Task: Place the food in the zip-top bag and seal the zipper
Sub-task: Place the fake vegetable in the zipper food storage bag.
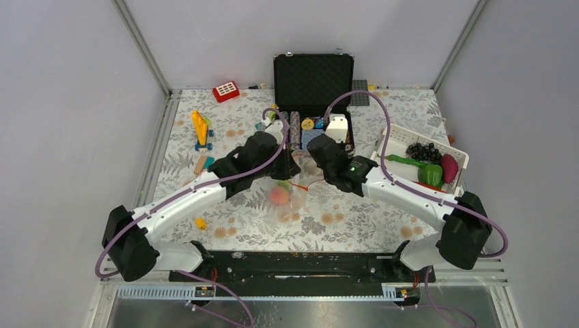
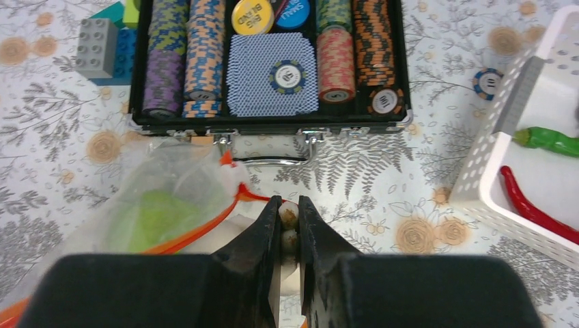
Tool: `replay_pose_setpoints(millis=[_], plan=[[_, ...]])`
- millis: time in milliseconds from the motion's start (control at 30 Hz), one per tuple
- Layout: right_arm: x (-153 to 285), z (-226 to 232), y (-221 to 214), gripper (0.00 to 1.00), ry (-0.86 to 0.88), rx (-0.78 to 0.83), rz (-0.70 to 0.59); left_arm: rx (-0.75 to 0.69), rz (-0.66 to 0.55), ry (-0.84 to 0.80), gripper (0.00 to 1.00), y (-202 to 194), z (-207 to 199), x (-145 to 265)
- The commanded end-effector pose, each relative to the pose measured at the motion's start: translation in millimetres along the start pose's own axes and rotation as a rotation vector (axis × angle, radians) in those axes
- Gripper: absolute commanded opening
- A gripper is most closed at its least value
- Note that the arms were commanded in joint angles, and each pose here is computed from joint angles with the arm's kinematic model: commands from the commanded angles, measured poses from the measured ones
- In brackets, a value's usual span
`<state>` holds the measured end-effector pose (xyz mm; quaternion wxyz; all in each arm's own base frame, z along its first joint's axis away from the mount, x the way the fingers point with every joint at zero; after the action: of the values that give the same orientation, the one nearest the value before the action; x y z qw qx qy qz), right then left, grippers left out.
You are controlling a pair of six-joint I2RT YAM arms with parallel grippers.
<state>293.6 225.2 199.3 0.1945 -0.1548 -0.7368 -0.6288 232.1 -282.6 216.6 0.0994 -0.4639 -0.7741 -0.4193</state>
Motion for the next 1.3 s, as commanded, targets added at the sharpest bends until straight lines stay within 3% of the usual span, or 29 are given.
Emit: replay_pose_setpoints(millis=[0, 233, 500, 633, 700, 900, 1067, 1267], plan=[[3, -16, 13, 0.00, -0.106, 0.014, -0.045, -0.013, -0.074, -0.093, 0.00, 17, -21, 18], [7, 18, 16, 0.04, 0.111, -0.030, -0.032, -0.009, -0.067, -0.095, 0.00, 16, -20, 13], [31, 52, 21, 0.24, 0.413, -0.066, -0.046, -0.006, -0.054, -0.096, 0.00, 13, -20, 9], [38, 55, 15, 0.49, 0.466, -0.052, -0.016, -0.006, -0.055, -0.098, 0.00, 13, -20, 9], [39, 53, 14, 0.65, 0.458, -0.045, -0.006, -0.007, -0.056, -0.097, 0.00, 13, -19, 9], [41, 32, 17, 0.99, 0.365, -0.024, -0.023, -0.010, -0.057, -0.081, 0.00, 12, -15, 8], [40, -18, 17, 1.00, 0.195, -0.018, -0.024, -0.022, -0.064, -0.065, 0.00, 12, -12, 9], [20, -105, -10, 1.00, 0.005, -0.176, 0.115, -0.036, -0.071, -0.054, 0.00, 13, -8, 9]])
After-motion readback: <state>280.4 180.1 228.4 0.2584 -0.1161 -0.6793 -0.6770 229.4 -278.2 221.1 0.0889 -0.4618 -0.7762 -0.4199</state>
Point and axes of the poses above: each gripper's point midway between its finger pads, its own x axis back along the fingers, its own z axis along the line the jaws close on, y = z × x, the point moved 3 cm from there along x, back along the fingers, and after that the axes turned 11 degrees about x, right-handed, at the moved point
